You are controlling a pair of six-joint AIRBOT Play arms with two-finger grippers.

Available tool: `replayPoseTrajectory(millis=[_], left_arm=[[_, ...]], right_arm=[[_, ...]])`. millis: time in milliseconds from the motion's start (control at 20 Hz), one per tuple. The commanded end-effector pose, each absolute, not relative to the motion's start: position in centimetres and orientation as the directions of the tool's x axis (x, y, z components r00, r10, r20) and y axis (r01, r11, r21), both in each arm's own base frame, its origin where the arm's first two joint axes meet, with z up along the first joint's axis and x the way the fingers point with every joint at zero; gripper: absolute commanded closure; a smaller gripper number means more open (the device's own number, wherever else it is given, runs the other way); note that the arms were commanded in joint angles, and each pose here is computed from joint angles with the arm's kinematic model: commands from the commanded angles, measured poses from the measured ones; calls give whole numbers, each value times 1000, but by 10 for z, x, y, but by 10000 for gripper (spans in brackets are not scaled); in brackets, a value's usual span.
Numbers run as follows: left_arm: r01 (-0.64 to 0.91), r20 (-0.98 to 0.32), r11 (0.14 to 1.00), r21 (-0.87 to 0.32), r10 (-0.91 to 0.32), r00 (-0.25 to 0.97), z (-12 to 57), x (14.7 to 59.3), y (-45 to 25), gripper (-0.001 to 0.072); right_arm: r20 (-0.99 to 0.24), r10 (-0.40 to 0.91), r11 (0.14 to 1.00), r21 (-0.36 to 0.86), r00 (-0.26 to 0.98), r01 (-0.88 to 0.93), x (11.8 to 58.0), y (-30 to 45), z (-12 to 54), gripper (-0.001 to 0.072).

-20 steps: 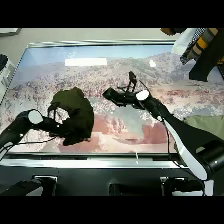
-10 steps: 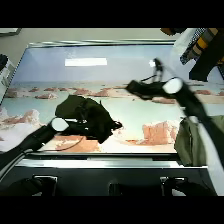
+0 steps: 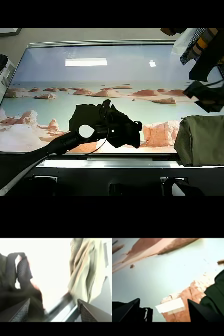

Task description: Fold the clothes and pants, and hang the long-sleeved shirts on hangers.

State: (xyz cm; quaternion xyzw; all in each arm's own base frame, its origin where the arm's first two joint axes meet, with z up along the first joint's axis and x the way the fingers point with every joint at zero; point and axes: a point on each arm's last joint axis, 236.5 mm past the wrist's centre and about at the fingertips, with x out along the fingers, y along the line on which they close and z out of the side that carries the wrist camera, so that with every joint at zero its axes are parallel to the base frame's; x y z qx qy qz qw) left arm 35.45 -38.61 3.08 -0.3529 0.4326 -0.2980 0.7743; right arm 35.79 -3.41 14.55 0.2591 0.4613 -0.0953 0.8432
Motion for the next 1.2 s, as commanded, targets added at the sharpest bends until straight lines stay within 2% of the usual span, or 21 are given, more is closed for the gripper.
replayPoseTrajectory(millis=[0, 150, 250, 400, 450, 500, 650, 800, 900, 1150], left_arm=[[191, -413, 561, -806, -763, 496, 63, 388, -354, 30], [225, -412, 579, -784, -756, 508, 94, 410, -270, 30], [201, -422, 608, -768, -716, 556, 112, 421, -199, 29], [65, -479, 638, -767, -637, 604, 114, 416, -97, 30], [16, -503, 645, -764, -611, 611, 110, 411, -68, 29], [-27, -522, 648, -761, -587, 618, 105, 405, -44, 29], [-132, -546, 628, -767, -530, 648, 92, 394, 7, 29], [-195, -563, 605, -772, -509, 651, 72, 384, 24, 29], [-222, -585, 603, -767, -512, 629, 58, 377, 23, 29], [-247, -595, 593, -767, -512, 619, 46, 372, 21, 30]], right_arm=[[-855, 84, 847, 331, 511, 416, 333, -53, 144, 21], [-846, 229, 854, 412, 481, 318, 323, -35, 137, 19], [-831, 381, 824, 504, 405, 260, 309, -4, 112, 19], [-716, 633, 644, 698, 296, 312, 284, 58, 68, 19], [-679, 685, 588, 729, 264, 350, 273, 75, 51, 19], [-669, 706, 568, 730, 232, 379, 261, 88, 35, 19], [-693, 703, 622, 707, 157, 336, 235, 125, -3, 20], [-795, 596, 787, 606, 111, 113, 227, 143, -31, 19], [-852, 517, 854, 520, 81, 9, 218, 142, -44, 19], [-858, 512, 855, 502, 53, -128, 212, 143, -46, 20]])
